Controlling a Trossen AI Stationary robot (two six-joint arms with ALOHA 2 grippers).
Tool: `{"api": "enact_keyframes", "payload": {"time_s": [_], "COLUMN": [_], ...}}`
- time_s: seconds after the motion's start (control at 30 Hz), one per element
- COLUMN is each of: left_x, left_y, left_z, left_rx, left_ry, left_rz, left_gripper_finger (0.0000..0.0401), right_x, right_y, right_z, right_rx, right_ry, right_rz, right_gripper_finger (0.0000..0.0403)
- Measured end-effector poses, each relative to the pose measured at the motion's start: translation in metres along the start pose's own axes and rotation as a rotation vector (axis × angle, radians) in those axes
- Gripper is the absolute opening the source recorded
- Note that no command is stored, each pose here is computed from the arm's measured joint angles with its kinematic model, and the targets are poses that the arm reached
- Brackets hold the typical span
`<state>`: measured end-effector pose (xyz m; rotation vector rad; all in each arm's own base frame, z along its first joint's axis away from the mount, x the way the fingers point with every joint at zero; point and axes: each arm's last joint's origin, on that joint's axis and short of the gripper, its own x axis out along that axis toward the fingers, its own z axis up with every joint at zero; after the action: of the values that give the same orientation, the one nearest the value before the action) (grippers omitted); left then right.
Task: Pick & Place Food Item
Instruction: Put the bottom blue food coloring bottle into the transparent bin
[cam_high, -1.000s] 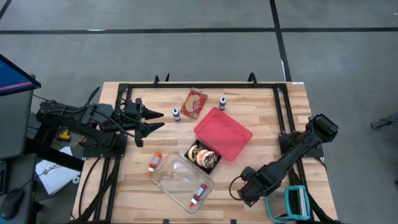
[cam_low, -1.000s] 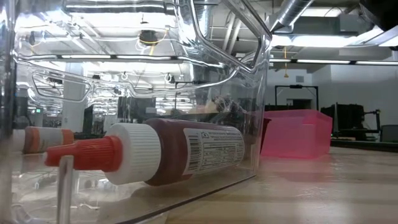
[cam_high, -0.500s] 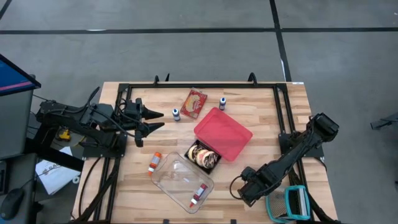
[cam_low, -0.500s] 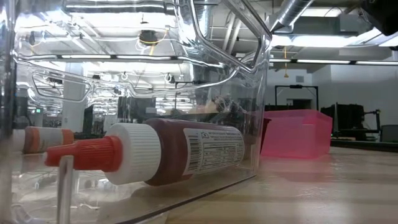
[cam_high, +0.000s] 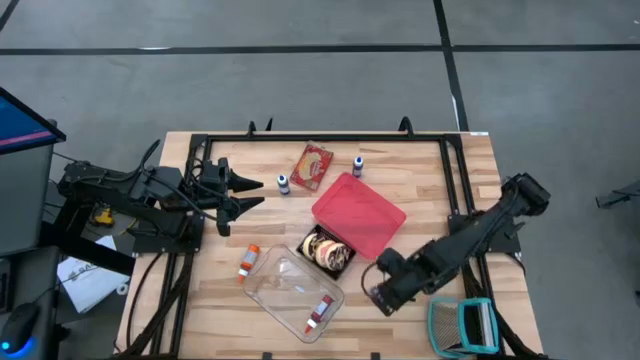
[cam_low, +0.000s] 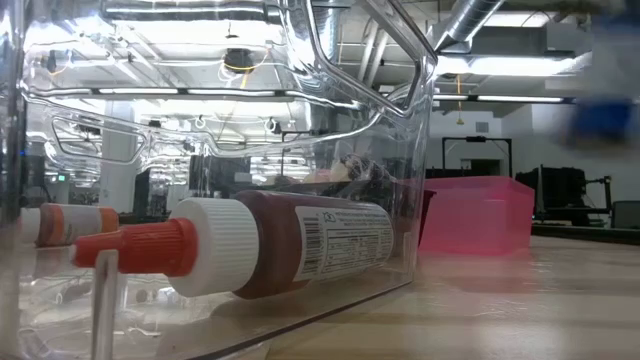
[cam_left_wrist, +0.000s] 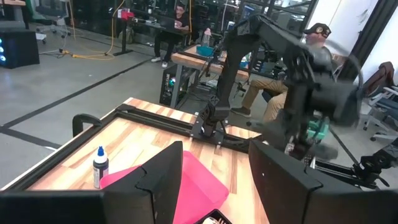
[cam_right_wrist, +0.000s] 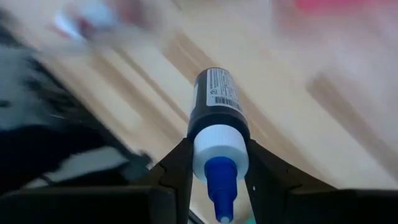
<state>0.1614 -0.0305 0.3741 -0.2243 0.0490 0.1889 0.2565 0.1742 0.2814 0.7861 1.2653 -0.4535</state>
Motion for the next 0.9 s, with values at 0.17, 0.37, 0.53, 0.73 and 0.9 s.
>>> {"api": "enact_keyframes", "payload": {"time_s": [0.17, 0.37, 0.53, 0.73, 0.9], "left_x": [-0.001, -0.01, -0.02, -0.031, -0.038], "left_y": [0.001, 0.005, 0.01, 0.017, 0.024], "left_z": [-0.001, -0.001, 0.001, -0.002, -0.015], "left_rx": [0.007, 0.018, 0.015, 0.002, -0.022], "left_ry": [0.014, 0.029, 0.018, 0.062, 0.188], "left_rz": [0.004, 0.013, 0.026, 0.054, 0.099], "left_gripper_finger": [0.0181, 0.0181, 0.0181, 0.0181, 0.0181], "right_x": [-0.039, -0.046, -0.018, -0.002, 0.01], "right_y": [0.016, 0.044, 0.064, 0.08, 0.087], "right_z": [0.029, 0.061, 0.09, 0.115, 0.123], "right_rx": [-0.084, -0.303, -0.493, -0.705, -0.844], "right_ry": [-0.131, -0.174, -0.069, 0.058, 0.152], "right_rz": [0.236, 0.359, 0.277, 0.194, 0.148], "right_gripper_finger": [0.0107, 0.0107, 0.0107, 0.0107, 0.0107]}}
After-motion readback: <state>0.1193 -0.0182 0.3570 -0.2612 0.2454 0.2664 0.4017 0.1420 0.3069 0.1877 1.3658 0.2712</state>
